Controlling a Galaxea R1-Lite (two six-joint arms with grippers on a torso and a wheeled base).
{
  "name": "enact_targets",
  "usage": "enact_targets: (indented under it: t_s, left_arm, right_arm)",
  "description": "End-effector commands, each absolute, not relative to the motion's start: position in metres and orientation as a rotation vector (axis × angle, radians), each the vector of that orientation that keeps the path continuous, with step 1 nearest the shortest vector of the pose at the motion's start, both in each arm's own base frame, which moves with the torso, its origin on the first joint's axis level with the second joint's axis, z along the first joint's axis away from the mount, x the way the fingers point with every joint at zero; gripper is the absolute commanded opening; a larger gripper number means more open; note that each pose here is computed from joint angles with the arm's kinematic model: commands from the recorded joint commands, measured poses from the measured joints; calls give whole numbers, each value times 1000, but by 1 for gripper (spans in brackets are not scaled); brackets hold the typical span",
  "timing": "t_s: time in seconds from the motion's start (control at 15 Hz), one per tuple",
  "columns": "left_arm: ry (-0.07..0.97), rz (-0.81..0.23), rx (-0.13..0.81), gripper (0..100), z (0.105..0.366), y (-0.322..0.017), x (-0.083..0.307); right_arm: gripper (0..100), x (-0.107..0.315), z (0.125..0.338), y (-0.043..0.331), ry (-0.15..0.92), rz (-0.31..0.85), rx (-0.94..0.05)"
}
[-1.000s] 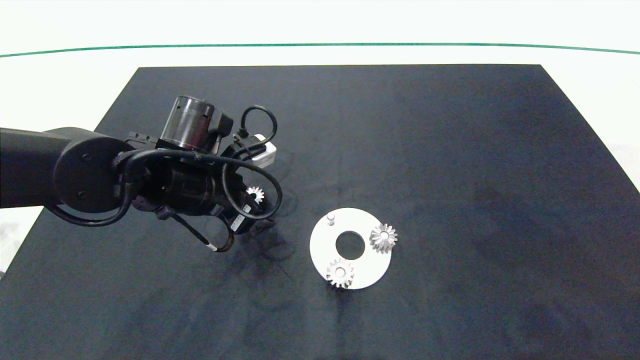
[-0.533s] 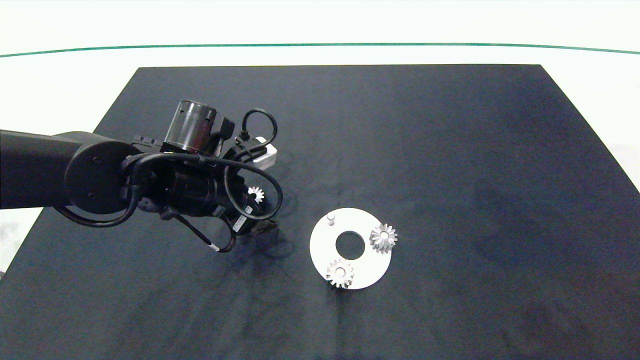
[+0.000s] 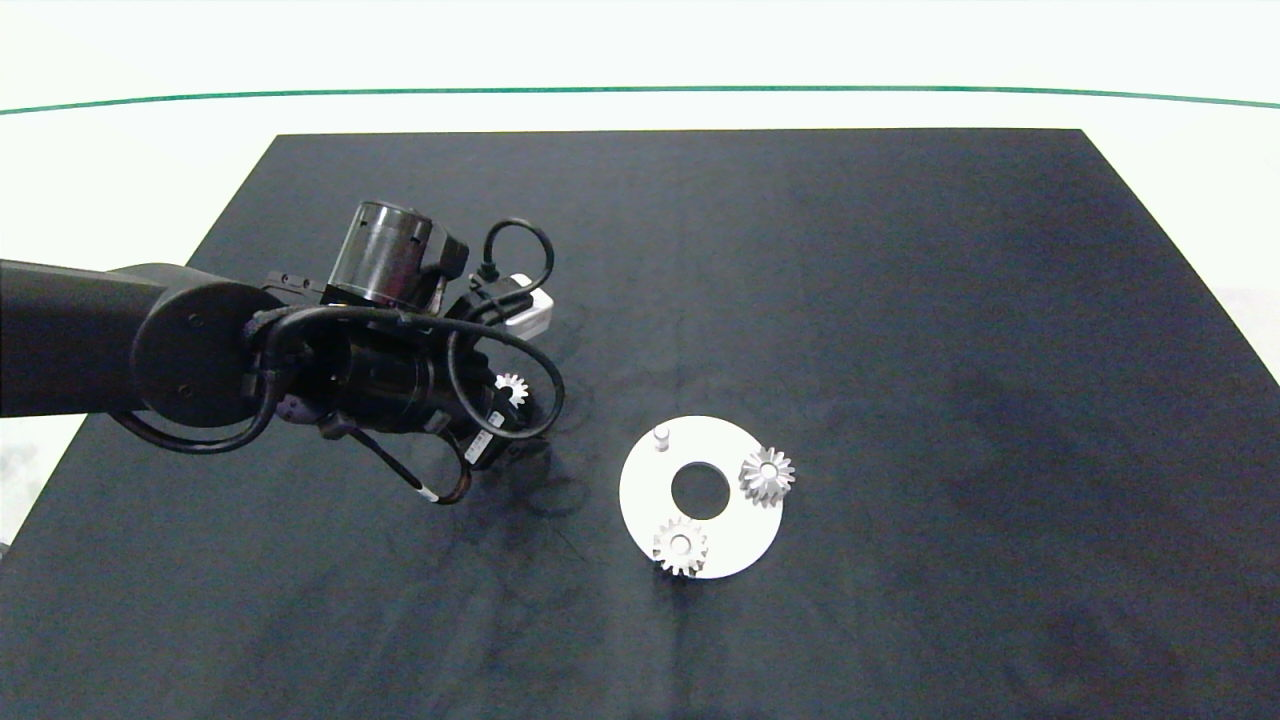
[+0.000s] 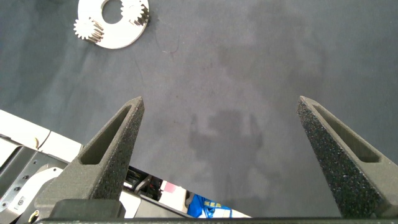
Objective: Install three planetary gears onto the carrier pins
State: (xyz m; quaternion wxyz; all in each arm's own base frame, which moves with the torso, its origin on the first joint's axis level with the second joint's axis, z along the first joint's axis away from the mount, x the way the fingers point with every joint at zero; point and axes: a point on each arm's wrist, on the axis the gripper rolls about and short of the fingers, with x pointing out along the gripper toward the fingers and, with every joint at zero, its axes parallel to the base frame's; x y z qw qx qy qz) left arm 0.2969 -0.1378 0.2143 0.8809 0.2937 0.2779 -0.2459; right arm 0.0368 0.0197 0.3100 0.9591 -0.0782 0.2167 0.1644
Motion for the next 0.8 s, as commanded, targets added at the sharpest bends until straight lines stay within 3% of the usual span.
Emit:
enact_targets:
  t_s: [0.07,0.8]
  left_arm:
    - [585,-514,617,78,212,-138,299]
    - [571,-514,613,56,209,-141,304]
  right_arm:
    - [100,38,309,20,446,332,-163]
    - [100,38,309,20,446,332,-163]
